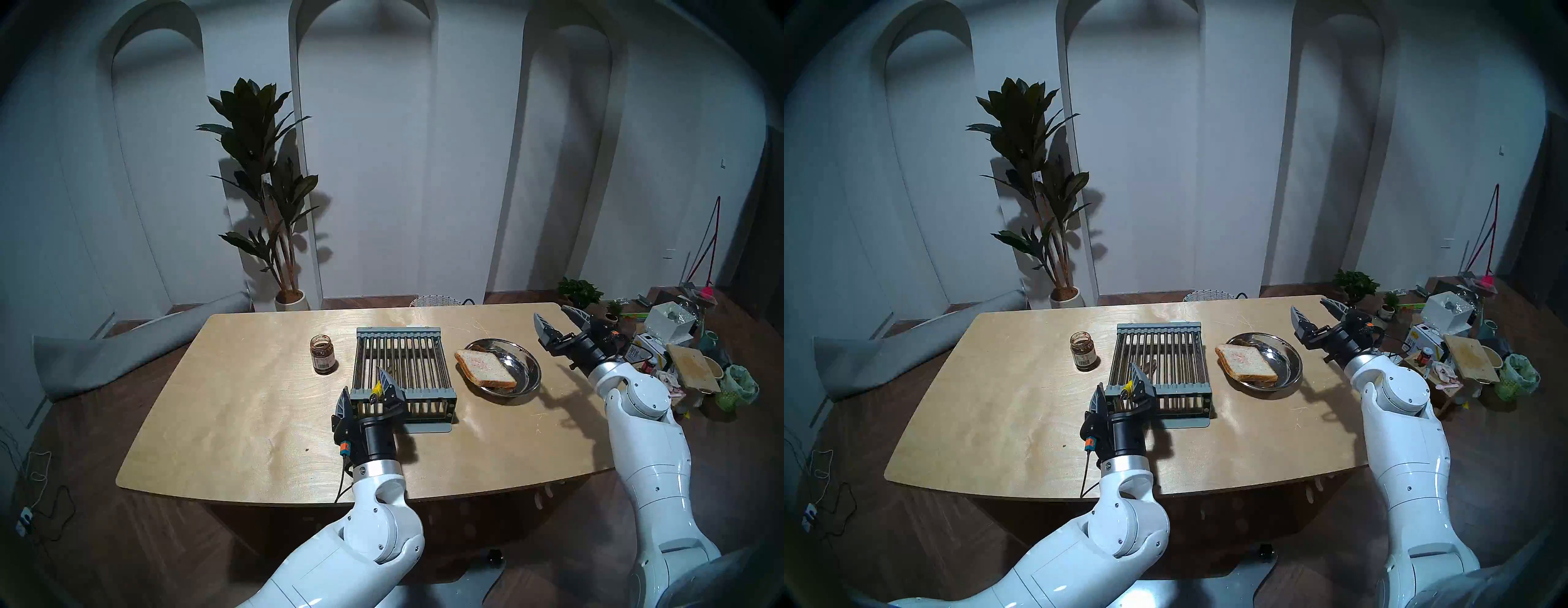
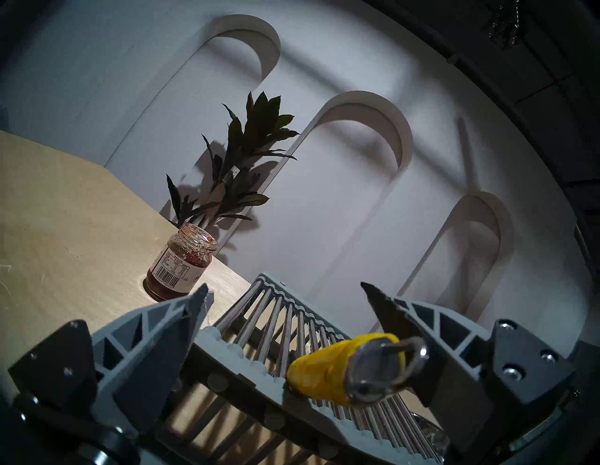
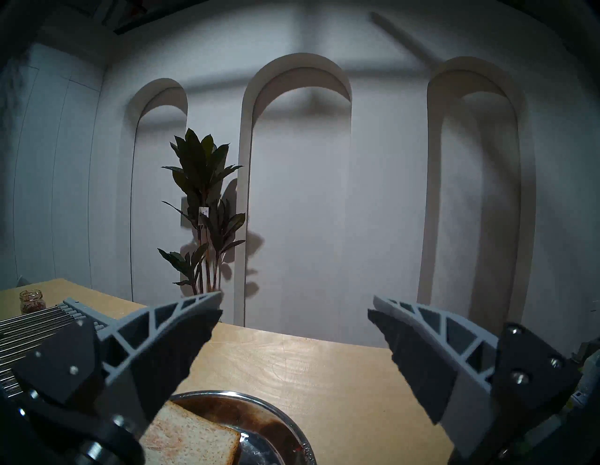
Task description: Spread jam over the slice of bread with the knife
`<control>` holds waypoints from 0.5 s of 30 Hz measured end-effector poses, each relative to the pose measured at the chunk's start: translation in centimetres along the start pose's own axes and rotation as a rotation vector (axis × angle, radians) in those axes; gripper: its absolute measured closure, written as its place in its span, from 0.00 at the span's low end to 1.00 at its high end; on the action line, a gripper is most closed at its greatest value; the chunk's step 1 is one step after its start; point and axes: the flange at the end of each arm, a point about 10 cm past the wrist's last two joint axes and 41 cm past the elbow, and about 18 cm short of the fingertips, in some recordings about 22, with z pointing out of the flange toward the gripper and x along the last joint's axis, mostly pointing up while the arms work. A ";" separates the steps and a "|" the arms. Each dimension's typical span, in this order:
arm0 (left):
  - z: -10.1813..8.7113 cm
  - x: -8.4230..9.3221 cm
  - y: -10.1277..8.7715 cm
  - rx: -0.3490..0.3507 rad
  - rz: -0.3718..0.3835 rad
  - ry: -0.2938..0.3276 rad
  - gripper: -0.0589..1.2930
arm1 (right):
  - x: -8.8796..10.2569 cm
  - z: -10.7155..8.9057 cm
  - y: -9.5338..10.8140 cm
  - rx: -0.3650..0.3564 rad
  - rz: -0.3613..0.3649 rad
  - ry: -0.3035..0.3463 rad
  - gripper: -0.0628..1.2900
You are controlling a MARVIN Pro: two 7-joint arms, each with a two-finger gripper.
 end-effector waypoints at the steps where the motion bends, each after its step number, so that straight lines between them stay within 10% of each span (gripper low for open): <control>1: 0.0 -0.2 0.2 0.013 0.000 0.004 0.03 | 0.0 0.0 0.1 0.001 -0.001 0.002 0.05; 15: 0.0 -1.3 2.1 0.034 0.011 0.032 0.03 | -0.2 0.4 0.5 0.012 -0.006 0.015 0.05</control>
